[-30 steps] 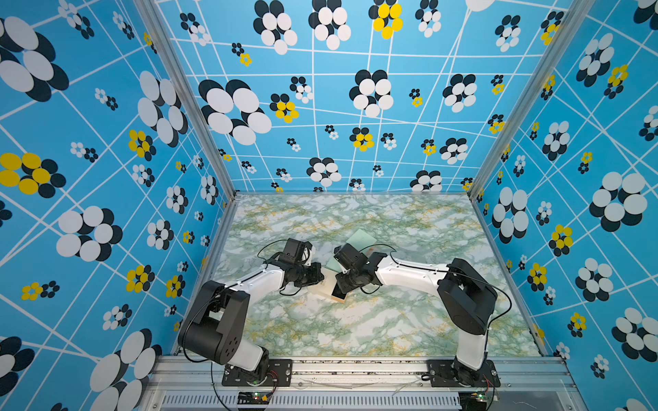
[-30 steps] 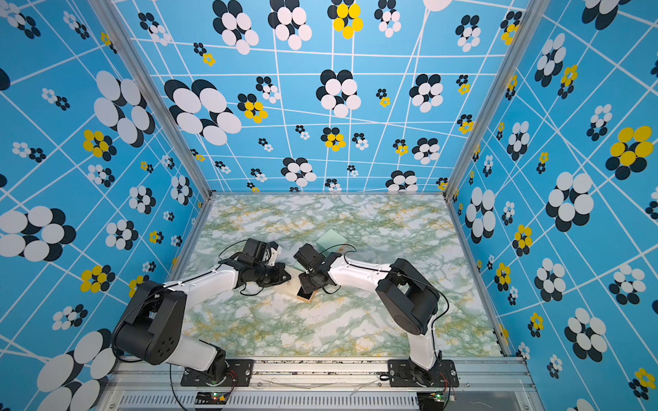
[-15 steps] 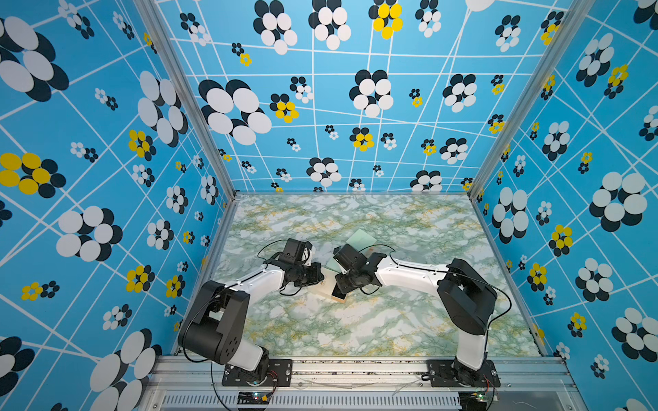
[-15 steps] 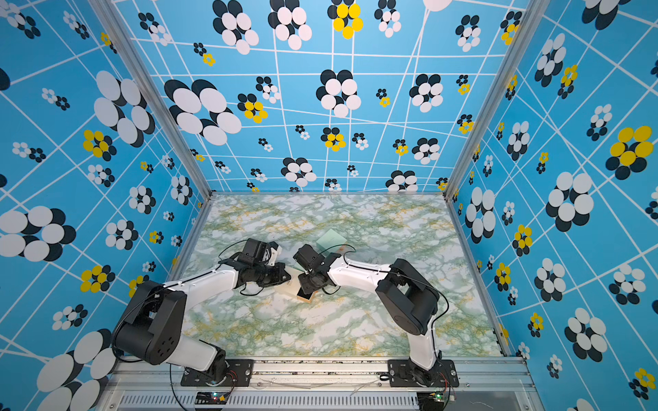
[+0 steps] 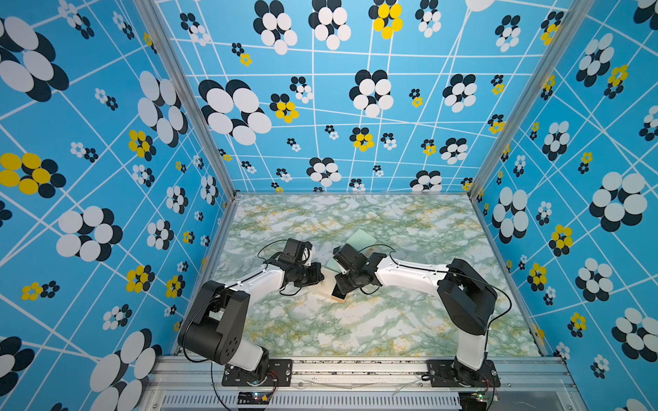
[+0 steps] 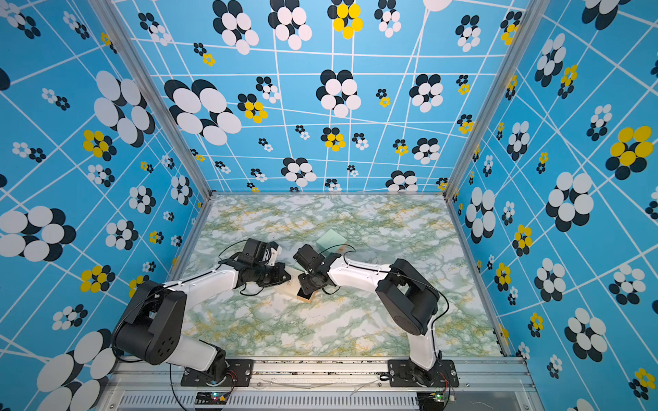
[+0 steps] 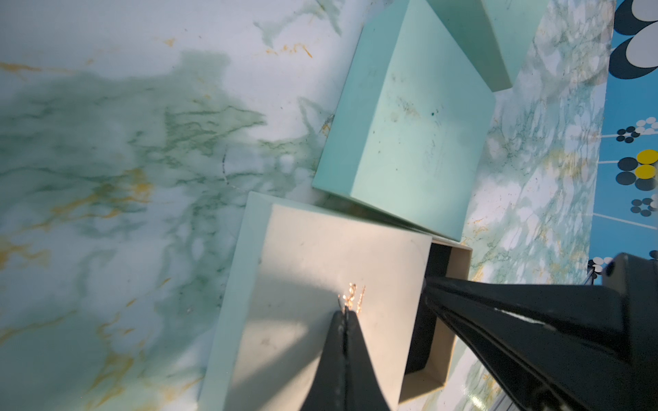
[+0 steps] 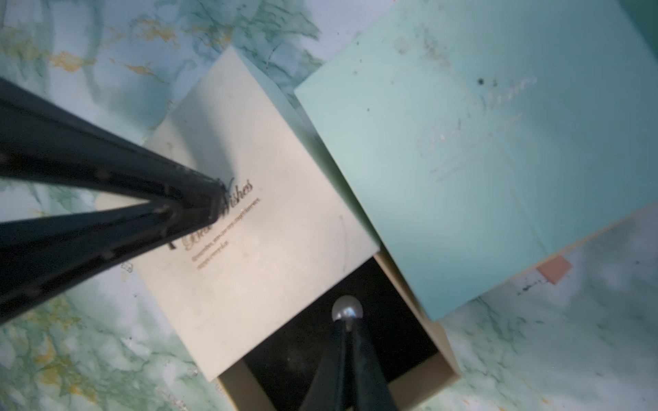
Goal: Take out the earrings from the drawer-style jewelry box
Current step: Pick up the earring from the drawer.
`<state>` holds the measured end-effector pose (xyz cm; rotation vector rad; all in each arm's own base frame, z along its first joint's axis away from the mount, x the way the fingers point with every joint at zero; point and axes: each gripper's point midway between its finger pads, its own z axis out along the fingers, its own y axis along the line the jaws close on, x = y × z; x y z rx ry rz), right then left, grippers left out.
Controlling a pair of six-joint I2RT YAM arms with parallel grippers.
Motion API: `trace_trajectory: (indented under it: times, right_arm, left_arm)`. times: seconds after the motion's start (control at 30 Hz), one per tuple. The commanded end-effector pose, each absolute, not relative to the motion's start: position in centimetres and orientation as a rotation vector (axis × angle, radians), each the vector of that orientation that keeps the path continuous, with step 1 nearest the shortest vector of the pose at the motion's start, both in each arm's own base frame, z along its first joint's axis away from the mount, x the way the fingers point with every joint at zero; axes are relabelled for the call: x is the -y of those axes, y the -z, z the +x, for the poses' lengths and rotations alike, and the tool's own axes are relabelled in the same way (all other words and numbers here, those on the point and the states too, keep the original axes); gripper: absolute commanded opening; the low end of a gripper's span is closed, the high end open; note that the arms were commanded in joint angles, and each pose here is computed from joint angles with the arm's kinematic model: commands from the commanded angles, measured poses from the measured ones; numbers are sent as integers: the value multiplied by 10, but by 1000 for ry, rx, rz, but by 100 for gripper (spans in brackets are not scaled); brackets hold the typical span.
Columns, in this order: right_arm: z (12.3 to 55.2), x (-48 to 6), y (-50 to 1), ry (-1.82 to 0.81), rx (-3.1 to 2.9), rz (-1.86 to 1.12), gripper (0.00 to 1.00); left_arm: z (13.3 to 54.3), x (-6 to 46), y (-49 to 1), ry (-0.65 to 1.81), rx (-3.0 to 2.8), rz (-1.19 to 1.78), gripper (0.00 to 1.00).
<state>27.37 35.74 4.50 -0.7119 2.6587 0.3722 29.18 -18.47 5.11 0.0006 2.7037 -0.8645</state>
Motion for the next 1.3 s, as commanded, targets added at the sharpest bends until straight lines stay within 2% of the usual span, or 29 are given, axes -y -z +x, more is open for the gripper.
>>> trace_trajectory:
  times: [0.0, 0.17, 0.63, 0.87, 1.27]
  right_arm:
    - [271, -357, -42, -354, -2657, -730, 10]
    - [270, -358, -40, -356, -2663, -733, 18]
    - [274, -358, -34, -333, -2662, -715, 24]
    - [274, -356, -29, -318, -2665, -710, 24]
    - [273, -354, -30, -315, -2659, -702, 16]
  left_arm:
    - [249, 163, -3, 708, -2947, -66, 0]
    - [249, 163, -3, 710, -2949, -64, 0]
    - [248, 164, -2, 714, -2948, -61, 0]
    - [248, 163, -2, 714, -2948, -63, 0]
    - [247, 162, -1, 710, -2949, -66, 0]
